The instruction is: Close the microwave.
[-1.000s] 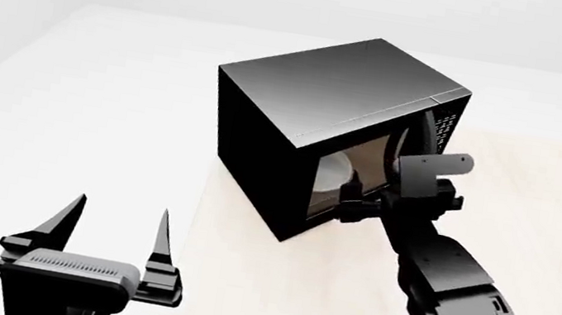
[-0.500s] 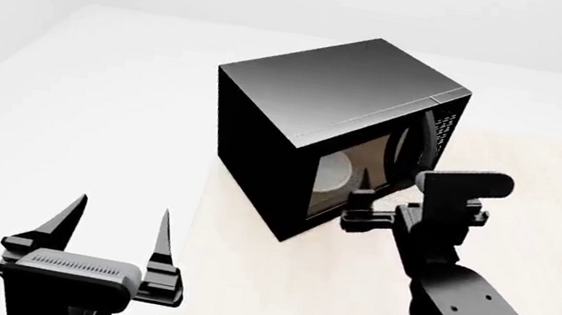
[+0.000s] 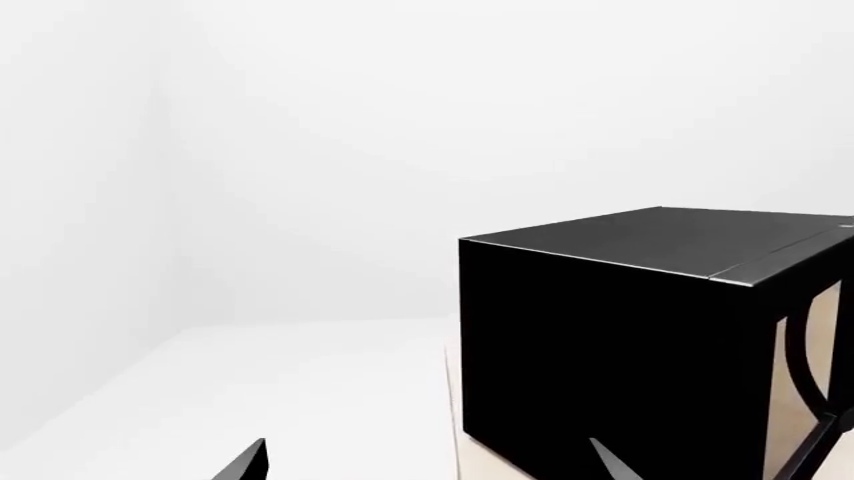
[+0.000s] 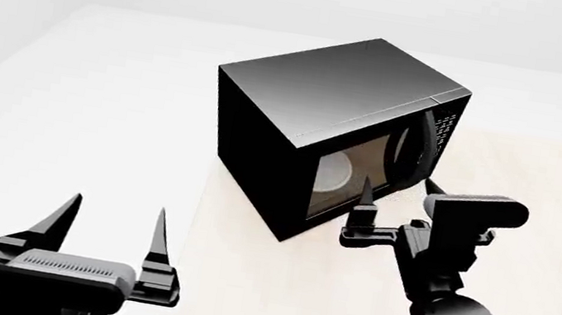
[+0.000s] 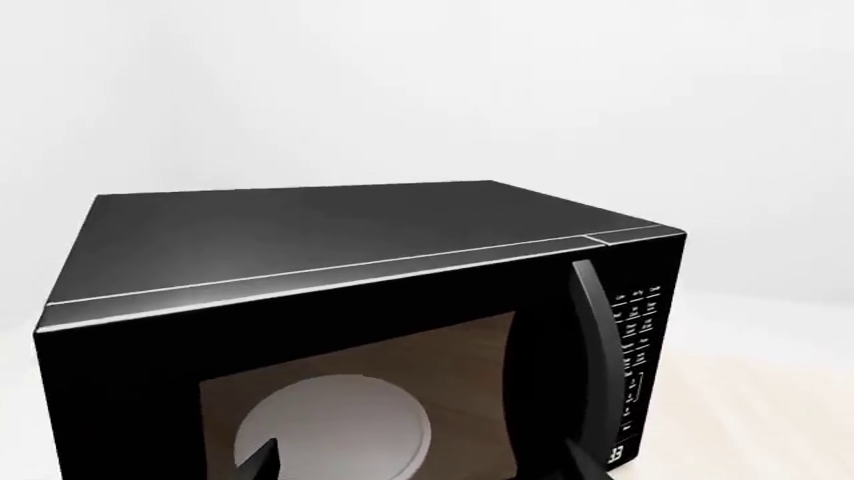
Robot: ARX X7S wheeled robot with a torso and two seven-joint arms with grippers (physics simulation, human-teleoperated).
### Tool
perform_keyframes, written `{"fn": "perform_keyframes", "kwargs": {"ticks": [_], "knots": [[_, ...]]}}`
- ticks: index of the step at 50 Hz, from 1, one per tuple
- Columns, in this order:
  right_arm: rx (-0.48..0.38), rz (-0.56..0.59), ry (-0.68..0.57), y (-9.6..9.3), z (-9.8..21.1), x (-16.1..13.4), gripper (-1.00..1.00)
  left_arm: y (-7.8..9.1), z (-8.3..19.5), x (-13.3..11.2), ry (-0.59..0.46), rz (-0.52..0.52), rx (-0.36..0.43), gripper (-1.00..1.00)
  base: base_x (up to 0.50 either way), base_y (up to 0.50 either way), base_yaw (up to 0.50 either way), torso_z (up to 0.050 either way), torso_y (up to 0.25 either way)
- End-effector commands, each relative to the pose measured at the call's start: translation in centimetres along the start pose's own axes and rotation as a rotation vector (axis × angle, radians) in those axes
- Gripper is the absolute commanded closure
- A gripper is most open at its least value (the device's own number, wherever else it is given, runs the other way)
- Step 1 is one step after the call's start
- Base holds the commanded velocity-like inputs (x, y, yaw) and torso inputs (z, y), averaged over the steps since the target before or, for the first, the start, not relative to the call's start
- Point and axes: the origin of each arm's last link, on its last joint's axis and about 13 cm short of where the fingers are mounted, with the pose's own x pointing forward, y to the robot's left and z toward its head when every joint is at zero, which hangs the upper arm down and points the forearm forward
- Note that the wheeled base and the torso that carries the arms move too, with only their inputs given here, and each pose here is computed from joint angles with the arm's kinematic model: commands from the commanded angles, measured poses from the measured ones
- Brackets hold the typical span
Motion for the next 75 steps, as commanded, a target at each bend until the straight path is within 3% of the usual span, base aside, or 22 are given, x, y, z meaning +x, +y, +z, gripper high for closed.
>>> {"fn": "perform_keyframes", "kwargs": {"ticks": [1, 13, 38, 55, 75], "knots": [[0.03, 0.001, -0.052, 0.1, -0.2, -0.2, -1.0, 0.1, 0.2, 0.0, -0.005, 0.003, -0.002, -1.0, 0.0, 0.0, 0.0, 0.0, 0.0], [0.029, 0.026, -0.129, 0.0, -0.2, 0.0, -1.0, 0.1, 0.7, -0.3, -0.021, 0.002, -0.008, -1.0, 0.0, 0.0, 0.0, 0.0, 0.0], [0.003, 0.195, -0.224, 0.0, -0.2, 0.3, -1.0, 0.5, 2.3, -0.3, -0.076, 0.034, -0.036, -1.0, 0.0, 0.0, 0.0, 0.0, 0.0], [-0.005, 0.221, -0.285, 0.0, -0.2, 0.4, -1.0, 1.1, 4.7, -0.3, -0.164, 0.096, -0.064, -1.0, 0.0, 0.0, 0.0, 0.0, 0.0], [0.023, 0.207, -0.498, 0.0, -0.1, 0.7, -1.0, 1.1, 5.4, -0.9, -0.183, 0.091, -0.07, -1.0, 0.0, 0.0, 0.0, 0.0, 0.0]]}}
